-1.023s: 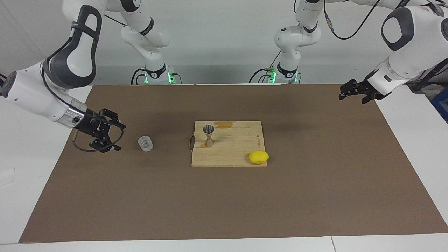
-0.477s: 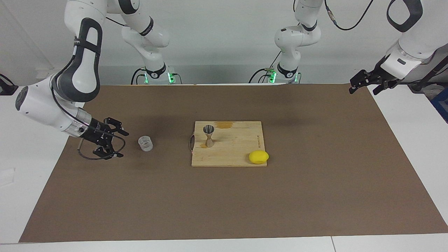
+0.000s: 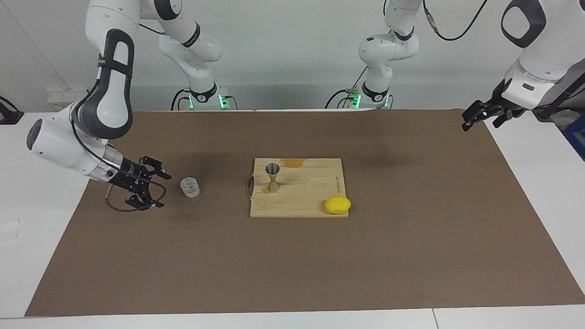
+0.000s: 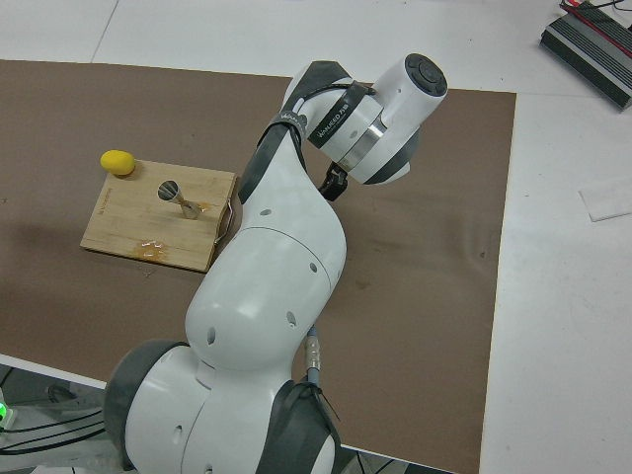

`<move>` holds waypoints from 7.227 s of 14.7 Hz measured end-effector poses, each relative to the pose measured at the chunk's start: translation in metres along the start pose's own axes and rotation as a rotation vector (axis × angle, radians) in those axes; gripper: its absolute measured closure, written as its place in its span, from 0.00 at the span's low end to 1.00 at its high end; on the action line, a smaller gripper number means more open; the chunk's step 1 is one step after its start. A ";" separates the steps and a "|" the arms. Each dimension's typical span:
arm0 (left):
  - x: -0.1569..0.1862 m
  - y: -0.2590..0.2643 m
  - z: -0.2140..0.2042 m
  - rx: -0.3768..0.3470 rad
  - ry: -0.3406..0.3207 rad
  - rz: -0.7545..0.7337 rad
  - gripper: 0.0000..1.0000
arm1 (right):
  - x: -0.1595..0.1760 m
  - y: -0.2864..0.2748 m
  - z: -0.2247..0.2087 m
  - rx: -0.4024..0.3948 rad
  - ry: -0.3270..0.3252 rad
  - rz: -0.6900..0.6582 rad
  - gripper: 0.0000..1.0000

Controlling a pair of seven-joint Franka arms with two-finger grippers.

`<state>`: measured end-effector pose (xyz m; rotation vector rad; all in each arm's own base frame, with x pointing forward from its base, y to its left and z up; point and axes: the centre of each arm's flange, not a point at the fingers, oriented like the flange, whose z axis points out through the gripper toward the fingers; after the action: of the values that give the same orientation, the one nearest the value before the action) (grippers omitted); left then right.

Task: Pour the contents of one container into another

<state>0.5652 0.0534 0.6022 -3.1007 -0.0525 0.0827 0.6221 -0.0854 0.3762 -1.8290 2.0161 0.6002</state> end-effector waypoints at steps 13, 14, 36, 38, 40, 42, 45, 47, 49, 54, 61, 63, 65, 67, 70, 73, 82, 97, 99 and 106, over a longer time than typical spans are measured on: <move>-0.003 0.009 0.003 0.011 0.010 0.014 0.00 | 0.086 0.014 0.039 -0.015 -0.123 -0.015 0.00; -0.003 0.009 0.004 0.011 0.007 0.014 0.00 | 0.087 0.017 0.044 -0.022 -0.132 -0.029 0.00; -0.011 0.060 0.002 -0.065 -0.009 0.091 0.00 | 0.070 0.049 0.104 -0.016 -0.191 -0.105 0.00; -0.017 0.099 -0.005 -0.060 0.002 0.155 0.00 | 0.071 0.050 0.105 -0.011 -0.190 -0.106 0.00; -0.024 0.120 -0.013 -0.057 0.016 0.186 0.00 | 0.071 0.052 0.105 -0.011 -0.190 -0.109 0.00; -0.026 0.118 -0.017 -0.058 0.023 0.184 0.00 | 0.071 0.053 0.105 -0.010 -0.193 -0.108 0.00; -0.026 0.115 -0.017 -0.058 0.023 0.179 0.00 | 0.070 0.053 0.105 0.006 -0.213 -0.096 0.07; -0.025 0.111 -0.017 -0.058 0.023 0.171 0.00 | 0.069 0.053 0.105 0.015 -0.225 -0.094 0.11; -0.024 0.105 -0.017 -0.059 0.024 0.159 0.00 | 0.068 0.054 0.105 0.019 -0.230 -0.098 0.15; -0.024 0.098 -0.016 -0.055 0.018 0.148 0.00 | 0.061 0.055 0.109 0.026 -0.253 -0.100 0.19; -0.024 0.065 -0.009 -0.022 -0.007 0.093 0.00 | 0.056 0.058 0.111 0.029 -0.260 -0.121 0.41; -0.026 0.063 -0.014 -0.021 -0.020 0.091 0.00 | 0.052 0.057 0.104 0.043 -0.256 -0.130 0.50; -0.026 0.052 -0.025 -0.021 -0.028 0.072 0.00 | 0.045 0.056 0.093 0.061 -0.250 -0.145 0.50; -0.026 0.047 -0.024 -0.022 -0.041 0.064 0.00 | 0.029 0.056 0.083 0.075 -0.243 -0.170 0.50; -0.024 0.053 -0.014 -0.022 -0.062 0.073 0.00 | -0.019 0.051 0.077 0.084 -0.206 -0.178 0.50; -0.025 0.056 -0.008 -0.021 -0.075 0.080 0.00 | -0.086 0.046 0.082 0.032 -0.109 -0.207 0.50; -0.027 0.060 -0.010 -0.020 -0.073 0.085 0.00 | -0.234 0.047 0.102 0.002 0.159 -0.257 0.50; -0.027 0.059 -0.009 -0.020 -0.078 0.084 0.00 | -0.321 0.088 0.150 -0.032 0.509 -0.464 0.50; -0.027 0.060 -0.009 -0.020 -0.078 0.087 0.00 | -0.330 0.093 0.153 -0.032 0.543 -0.503 0.50; -0.027 0.062 -0.009 -0.020 -0.078 0.091 0.00 | -0.341 0.102 0.161 -0.034 0.630 -0.582 0.50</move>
<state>0.5405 -0.0102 0.6105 -3.1178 0.0855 0.2079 0.5524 0.2955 0.4263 -2.7026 1.6273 -0.1348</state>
